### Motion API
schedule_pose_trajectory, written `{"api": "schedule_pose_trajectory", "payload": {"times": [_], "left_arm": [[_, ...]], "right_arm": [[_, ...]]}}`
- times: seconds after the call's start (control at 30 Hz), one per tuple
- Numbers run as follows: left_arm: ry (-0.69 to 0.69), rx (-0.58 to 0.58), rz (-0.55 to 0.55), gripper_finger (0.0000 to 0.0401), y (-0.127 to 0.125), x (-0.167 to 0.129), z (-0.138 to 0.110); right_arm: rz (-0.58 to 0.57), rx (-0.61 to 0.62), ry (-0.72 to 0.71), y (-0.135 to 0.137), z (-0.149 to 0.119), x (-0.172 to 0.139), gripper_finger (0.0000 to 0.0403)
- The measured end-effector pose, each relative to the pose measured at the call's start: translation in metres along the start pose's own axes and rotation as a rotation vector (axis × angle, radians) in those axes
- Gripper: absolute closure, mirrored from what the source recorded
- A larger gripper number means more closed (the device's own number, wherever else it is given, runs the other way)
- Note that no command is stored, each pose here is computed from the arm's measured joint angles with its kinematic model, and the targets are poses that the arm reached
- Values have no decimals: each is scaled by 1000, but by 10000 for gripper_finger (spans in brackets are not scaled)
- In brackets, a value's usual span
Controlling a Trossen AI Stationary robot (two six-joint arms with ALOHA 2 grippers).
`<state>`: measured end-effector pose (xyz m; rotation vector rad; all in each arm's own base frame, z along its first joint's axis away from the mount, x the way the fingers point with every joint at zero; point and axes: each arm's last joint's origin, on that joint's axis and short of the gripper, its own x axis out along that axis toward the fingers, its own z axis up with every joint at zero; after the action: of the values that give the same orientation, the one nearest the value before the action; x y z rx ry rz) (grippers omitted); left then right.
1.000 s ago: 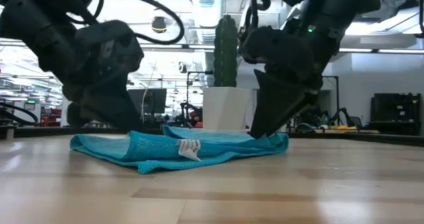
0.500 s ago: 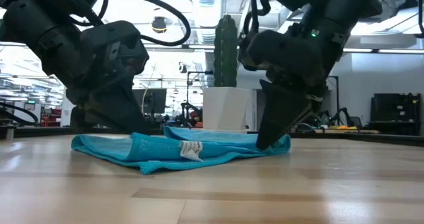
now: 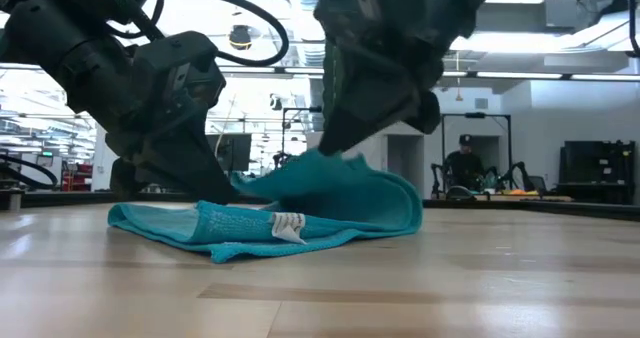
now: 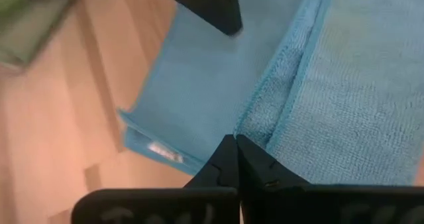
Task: Fold microfiber towels
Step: Fold the blue microfiber towel
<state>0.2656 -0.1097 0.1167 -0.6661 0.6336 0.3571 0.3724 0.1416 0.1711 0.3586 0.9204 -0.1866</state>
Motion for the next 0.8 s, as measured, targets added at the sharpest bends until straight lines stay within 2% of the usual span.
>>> {"api": "schedule_pose_trajectory", "payload": {"times": [0.17,0.27,0.5,0.63,0.8], "left_arm": [[-1,-1,0,401,0,0,0],[-1,-5,-4,401,0,0,0],[-10,-16,-26,401,-3,0,1],[-7,-21,-40,401,-5,0,2],[-12,-12,-111,401,-19,-7,15]], "right_arm": [[-6,4,6,1,-1,7,377],[-35,-9,62,-4,-10,16,369],[9,-12,108,-1,-17,31,359],[28,-7,85,1,-12,23,333],[56,-4,40,3,-1,2,285]]}}
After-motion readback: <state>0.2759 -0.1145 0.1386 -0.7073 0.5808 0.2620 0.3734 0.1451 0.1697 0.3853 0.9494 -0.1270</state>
